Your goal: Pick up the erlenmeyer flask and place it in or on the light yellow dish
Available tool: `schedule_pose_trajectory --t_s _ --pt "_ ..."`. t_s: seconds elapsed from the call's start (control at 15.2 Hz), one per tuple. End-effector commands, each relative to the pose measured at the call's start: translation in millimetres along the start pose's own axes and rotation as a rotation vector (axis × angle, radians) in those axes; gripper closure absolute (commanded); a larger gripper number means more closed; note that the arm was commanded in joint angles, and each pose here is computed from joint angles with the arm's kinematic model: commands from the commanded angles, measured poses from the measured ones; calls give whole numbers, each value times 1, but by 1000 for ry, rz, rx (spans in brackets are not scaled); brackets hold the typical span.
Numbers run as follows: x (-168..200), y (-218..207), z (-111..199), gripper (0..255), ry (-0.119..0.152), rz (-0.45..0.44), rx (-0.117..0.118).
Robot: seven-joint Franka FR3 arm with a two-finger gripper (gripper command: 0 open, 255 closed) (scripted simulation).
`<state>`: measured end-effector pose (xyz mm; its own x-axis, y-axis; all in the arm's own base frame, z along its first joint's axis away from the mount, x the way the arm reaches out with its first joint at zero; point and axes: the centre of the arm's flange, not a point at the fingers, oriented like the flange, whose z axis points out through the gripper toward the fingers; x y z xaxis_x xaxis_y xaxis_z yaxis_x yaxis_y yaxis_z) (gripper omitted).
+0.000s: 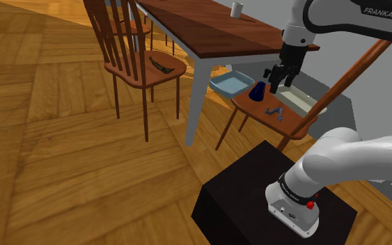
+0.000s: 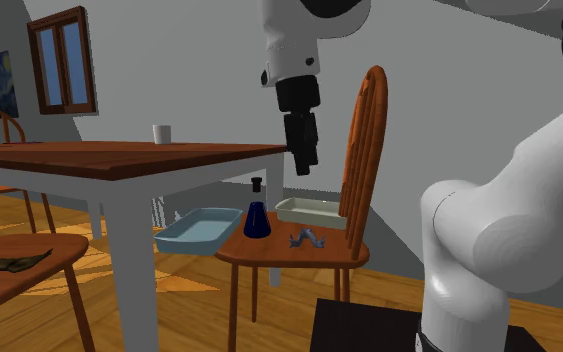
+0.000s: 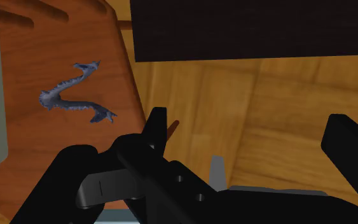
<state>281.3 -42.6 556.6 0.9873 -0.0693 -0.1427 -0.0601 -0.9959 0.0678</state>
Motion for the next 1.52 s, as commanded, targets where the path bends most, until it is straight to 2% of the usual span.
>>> schedule_pose_trajectory --t_s 0.0,1.45 --pt "0 0 0 0 0 0 0" --pt "165 227 46 0 108 76 36"
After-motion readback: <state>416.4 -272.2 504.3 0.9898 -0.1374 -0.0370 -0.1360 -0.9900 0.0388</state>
